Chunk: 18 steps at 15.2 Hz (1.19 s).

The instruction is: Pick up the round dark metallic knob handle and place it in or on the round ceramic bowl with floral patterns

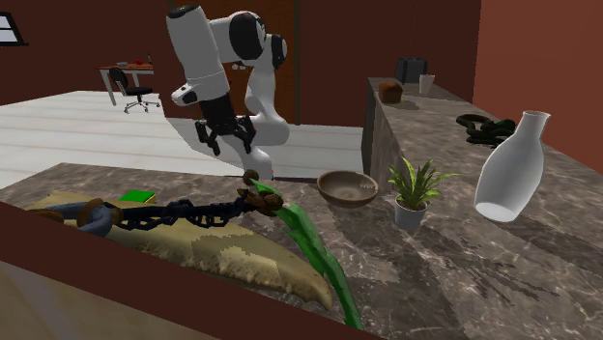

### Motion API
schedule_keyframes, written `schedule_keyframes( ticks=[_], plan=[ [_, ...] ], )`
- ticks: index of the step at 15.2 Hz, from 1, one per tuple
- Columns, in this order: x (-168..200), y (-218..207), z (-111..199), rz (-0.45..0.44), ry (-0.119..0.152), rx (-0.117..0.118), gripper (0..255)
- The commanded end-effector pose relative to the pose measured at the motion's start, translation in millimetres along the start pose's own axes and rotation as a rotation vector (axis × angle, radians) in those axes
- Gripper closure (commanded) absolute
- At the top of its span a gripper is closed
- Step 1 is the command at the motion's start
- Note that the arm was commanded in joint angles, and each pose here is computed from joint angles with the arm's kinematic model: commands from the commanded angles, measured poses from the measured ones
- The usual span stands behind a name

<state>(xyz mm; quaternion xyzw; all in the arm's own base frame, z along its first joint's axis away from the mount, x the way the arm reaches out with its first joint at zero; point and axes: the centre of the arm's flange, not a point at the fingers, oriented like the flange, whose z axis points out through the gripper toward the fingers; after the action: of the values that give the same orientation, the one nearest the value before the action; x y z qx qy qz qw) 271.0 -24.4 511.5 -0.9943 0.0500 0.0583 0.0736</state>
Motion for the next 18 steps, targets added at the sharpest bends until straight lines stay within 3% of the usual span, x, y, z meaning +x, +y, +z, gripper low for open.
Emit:
schedule_keyframes(
  ticks=[1, 3, 11, 18],
  plan=[
    [-7.6, -0.8, 25.5, 0.047, 0.004, 0.052, 0],
    [-13.0, -1.6, 44.8, 0.082, 0.008, 0.090, 0],
    [-12.5, -5.2, 84.7, 0.082, 0.008, 0.090, 0],
    [-12.5, -5.2, 84.6, 0.082, 0.008, 0.090, 0]
  ],
)
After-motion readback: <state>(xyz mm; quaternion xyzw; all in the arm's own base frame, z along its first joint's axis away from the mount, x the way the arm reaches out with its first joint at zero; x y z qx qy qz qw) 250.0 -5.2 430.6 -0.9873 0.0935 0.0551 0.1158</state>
